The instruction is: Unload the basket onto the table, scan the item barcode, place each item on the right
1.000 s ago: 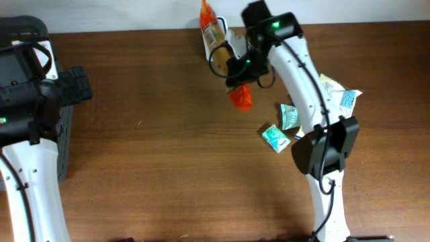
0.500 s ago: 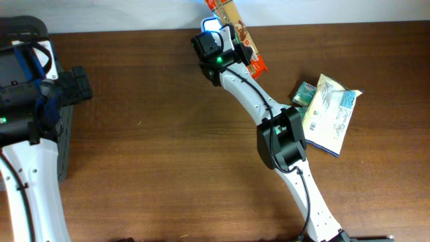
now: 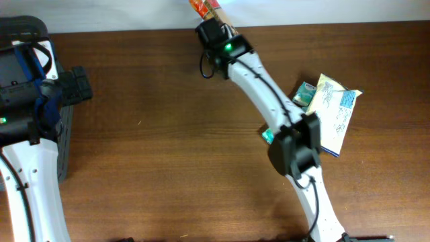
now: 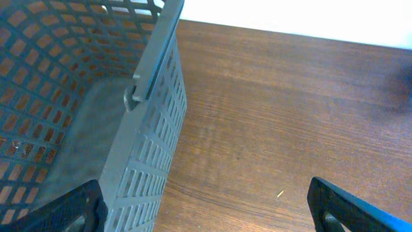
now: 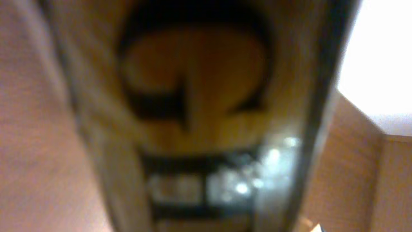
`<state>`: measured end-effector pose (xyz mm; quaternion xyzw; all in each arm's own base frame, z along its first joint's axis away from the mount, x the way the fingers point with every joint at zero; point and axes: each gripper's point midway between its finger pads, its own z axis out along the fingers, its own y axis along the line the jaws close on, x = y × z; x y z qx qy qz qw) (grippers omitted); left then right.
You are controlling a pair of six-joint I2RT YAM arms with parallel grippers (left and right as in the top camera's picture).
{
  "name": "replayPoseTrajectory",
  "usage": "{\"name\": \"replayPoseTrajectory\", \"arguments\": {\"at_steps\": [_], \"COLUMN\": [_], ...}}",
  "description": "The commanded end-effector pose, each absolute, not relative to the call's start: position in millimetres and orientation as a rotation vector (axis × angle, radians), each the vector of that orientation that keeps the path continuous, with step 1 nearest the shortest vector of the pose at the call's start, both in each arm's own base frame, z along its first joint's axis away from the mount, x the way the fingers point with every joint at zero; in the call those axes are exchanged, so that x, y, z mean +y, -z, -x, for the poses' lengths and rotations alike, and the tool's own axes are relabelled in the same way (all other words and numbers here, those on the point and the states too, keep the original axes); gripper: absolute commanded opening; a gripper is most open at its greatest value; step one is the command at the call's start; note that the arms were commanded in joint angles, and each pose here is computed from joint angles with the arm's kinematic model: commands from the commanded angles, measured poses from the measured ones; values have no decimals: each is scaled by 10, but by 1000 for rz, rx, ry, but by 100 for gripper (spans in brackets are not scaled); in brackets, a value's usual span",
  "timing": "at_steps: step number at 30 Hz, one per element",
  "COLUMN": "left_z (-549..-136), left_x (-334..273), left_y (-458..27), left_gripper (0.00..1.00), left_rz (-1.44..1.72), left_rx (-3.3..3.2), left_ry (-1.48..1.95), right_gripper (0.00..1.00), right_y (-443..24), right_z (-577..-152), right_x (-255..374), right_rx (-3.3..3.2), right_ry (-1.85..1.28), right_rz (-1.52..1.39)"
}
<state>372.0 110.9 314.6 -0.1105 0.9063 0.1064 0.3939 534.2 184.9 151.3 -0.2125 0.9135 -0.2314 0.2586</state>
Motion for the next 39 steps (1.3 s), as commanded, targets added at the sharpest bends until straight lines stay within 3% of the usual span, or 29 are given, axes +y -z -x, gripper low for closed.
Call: {"name": "replayPoseTrajectory", "arguments": {"at_steps": [1,4,6,10,17,20,21,23,26,29,31,36,39], "left_z": [-3714,-3714,-3715,-3714,-3715,-3714,-3714,-3714,-3714,-3714,-3715,-3714,-3714], "left_x": [1129,1131,1129,1131,1129,1131,1129,1131,1129,1131,1129,1131,1131], "left_y": [-3196,-3197,-3197,-3197,-3197,-3197,-3196,-3197,-3196,-3197,-3197,-3197,-3197], "left_gripper": [99,99,99,99,99,99,99,99,99,99,99,99,99], "left_rz": [297,297,297,297,297,297,297,297,297,297,297,297,297], "left_rx": [2283,2283,2283,2283,2283,2283,2283,2283,2283,2283,2283,2283,2283], "left_ry": [-276,-276,-276,-276,-276,-276,-276,-276,-276,-276,-276,-276,-276], "right_gripper": [4,4,4,4,5,62,72,73,86,96,99,99,99], "right_y": [-2970,-3546,-3551,-2926,-1193,-856,-892,-1142,-2351,-3463,-3870,-4337,-4385], "right_z": [-4788,-4162,-3877,-3758,-3404,-3338,-3334,-3447,-3524,-2938,-2517,-1844,-1770], "right_x": [1886,1255,610,33,-501,-496,-486,-304,353,576,517,385,149], "right_rx": [2394,2439,2530,2765,3081,3112,3114,3095,2815,2490,2335,2103,2069], "right_ry": [152,64,125,157,389,392,384,203,-162,-213,-223,-212,-79], "right_rz": [332,123,-114,-376,-585,-528,-529,-423,-10,106,109,101,21]}}
